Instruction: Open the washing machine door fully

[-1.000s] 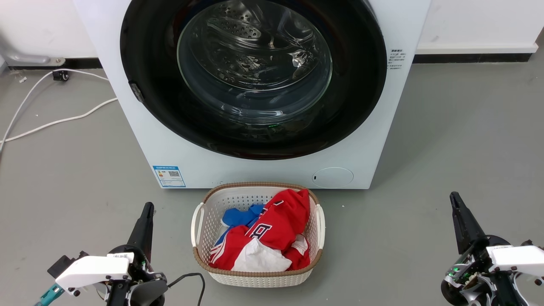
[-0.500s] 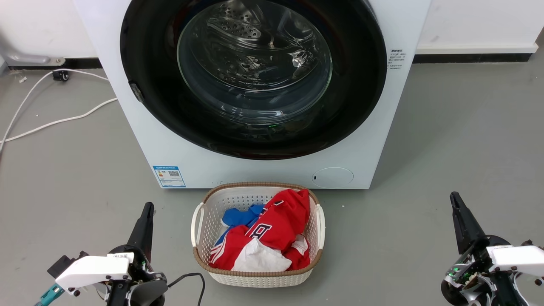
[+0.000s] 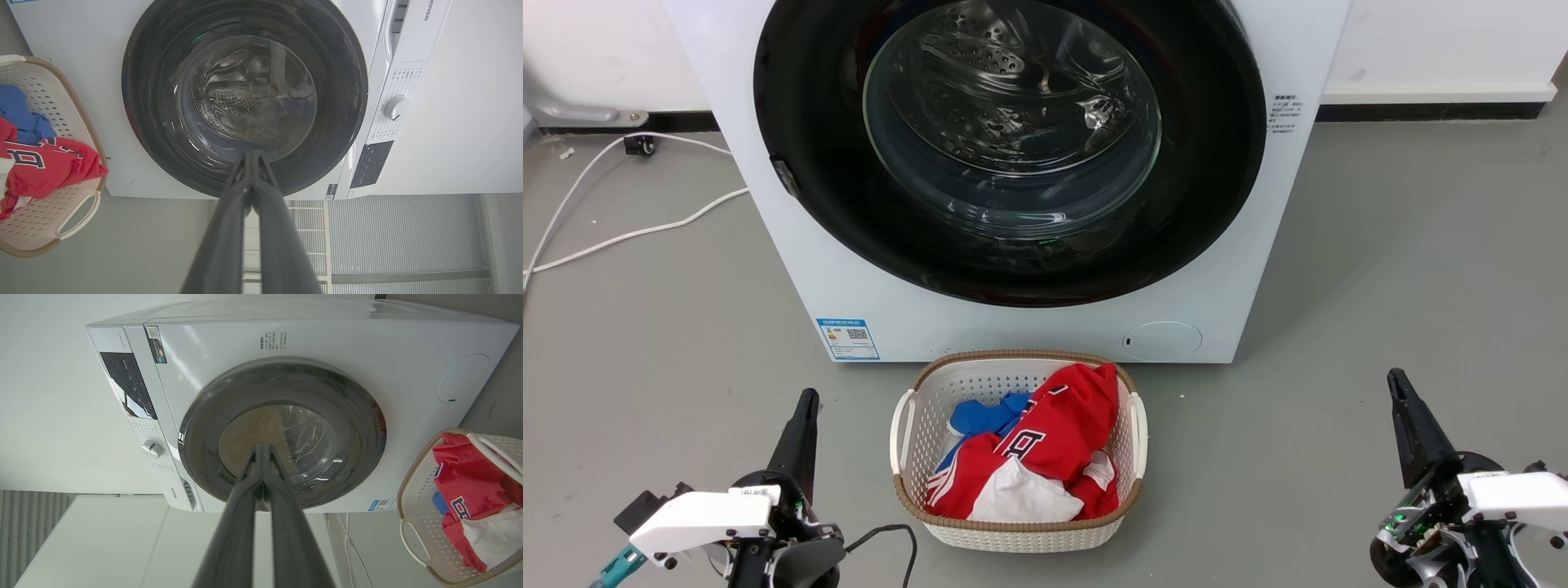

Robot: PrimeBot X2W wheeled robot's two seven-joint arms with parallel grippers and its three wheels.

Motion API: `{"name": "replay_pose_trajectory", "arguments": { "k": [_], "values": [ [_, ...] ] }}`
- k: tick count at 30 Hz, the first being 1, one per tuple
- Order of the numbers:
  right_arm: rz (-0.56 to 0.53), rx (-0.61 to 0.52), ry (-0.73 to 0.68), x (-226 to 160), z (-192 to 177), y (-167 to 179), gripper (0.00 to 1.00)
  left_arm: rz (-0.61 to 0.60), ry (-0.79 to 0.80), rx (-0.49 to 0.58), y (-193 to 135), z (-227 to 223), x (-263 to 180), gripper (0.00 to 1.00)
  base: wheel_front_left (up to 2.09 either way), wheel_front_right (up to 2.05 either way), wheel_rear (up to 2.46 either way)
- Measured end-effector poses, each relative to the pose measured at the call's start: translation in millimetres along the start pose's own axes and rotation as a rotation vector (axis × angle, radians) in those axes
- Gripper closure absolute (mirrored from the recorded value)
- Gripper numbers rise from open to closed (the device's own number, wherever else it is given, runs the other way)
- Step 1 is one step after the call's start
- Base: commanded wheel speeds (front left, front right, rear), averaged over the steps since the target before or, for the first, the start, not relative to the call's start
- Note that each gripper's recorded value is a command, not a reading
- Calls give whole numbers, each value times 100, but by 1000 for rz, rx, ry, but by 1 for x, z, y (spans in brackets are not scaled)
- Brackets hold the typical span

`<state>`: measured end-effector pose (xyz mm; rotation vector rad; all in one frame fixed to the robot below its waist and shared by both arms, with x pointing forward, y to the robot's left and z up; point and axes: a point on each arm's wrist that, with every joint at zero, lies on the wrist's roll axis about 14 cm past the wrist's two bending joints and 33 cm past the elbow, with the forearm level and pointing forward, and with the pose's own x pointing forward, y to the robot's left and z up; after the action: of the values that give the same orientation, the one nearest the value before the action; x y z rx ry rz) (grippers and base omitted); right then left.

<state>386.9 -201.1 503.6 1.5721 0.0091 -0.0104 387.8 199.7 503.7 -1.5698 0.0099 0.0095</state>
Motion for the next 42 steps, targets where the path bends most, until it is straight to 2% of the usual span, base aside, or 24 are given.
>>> {"name": "replay_pose_trajectory", "arguments": {
  "k": [5,6,11,22,33,42],
  "values": [
    [0,0,0,0,0,0,100,0,0,0,0,0,0,100,0,0,0],
    [-3,1,0,0,0,-1,0,3,0,-1,1,0,0,0,0,0,0],
    [-60,6,-7,-10,0,-20,0,62,3,-4,21,-3,-9,0,0,0,0],
    [-42,-65,-32,-12,0,-14,0,26,22,74,9,-17,-6,0,0,0,0],
    [-14,-288,-34,-12,-3,-4,0,-23,36,331,-6,-25,-3,0,0,0,0],
    [-1,-578,2,-13,-10,-1,0,-58,51,547,-13,-32,-2,0,0,0,0]
  ]
}}
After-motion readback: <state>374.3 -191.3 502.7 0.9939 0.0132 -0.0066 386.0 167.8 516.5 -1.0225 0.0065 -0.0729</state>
